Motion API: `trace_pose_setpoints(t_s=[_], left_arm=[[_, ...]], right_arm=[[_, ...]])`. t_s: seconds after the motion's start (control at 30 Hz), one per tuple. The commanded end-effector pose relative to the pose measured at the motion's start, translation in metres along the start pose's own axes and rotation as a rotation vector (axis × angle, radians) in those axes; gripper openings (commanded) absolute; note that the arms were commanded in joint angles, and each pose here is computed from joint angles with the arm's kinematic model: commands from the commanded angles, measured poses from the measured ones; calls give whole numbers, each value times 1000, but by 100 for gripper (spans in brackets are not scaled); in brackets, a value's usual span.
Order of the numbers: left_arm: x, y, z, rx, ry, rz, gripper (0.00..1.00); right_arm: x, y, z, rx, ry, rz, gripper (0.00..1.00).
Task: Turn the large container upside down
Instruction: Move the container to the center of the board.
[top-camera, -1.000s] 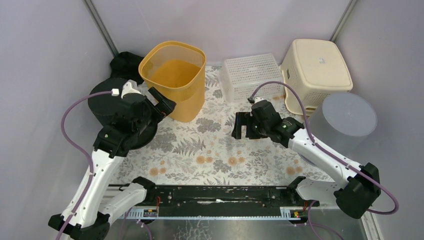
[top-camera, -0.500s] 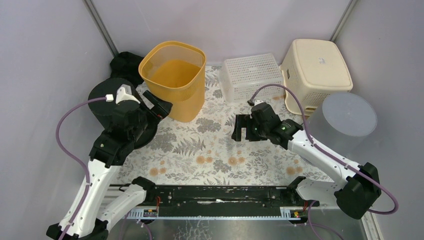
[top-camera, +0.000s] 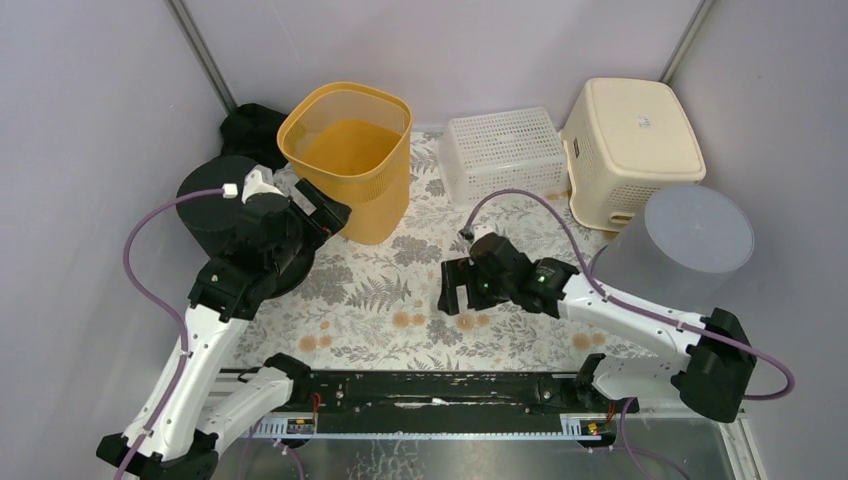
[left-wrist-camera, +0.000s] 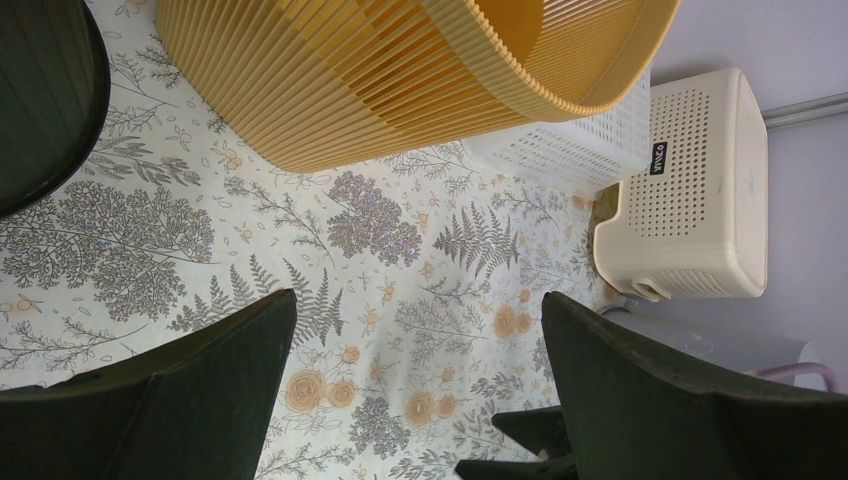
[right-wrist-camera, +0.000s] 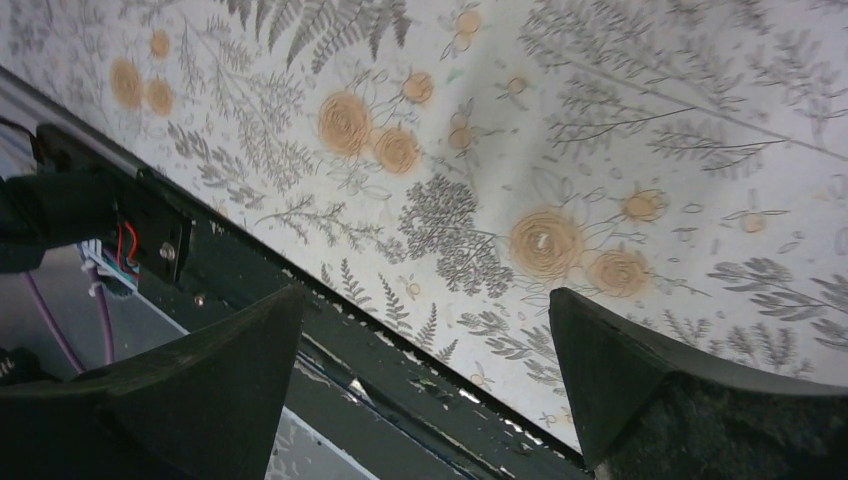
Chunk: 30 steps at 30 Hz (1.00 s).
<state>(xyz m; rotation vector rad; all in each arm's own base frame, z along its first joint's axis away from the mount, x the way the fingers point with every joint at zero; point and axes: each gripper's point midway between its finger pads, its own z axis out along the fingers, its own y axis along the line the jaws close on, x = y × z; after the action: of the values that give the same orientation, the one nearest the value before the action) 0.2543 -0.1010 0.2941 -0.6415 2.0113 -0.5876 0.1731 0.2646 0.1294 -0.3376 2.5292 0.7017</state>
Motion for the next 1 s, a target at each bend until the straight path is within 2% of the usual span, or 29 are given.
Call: trace_pose_setpoints(t_s=[0.0, 0.3, 0.57, 0.83, 0.97], left_arm=[[-16, -14, -3, 48, -54, -1, 100], [-23, -16, -1, 29, -73, -6, 100], [-53, -30, 2, 1, -144, -7, 100], [-70, -19, 37, -106, -164, -58, 100], [-68, -10, 66, -143, -116, -131, 100]], right_arm=[[12, 15, 14, -3, -6, -25, 100], [33, 22, 23, 1, 22, -39, 100], [37, 36, 22, -47, 50, -8, 100], [27, 44, 9, -67, 26, -26, 99], [22, 47, 0, -79, 11, -38, 100]])
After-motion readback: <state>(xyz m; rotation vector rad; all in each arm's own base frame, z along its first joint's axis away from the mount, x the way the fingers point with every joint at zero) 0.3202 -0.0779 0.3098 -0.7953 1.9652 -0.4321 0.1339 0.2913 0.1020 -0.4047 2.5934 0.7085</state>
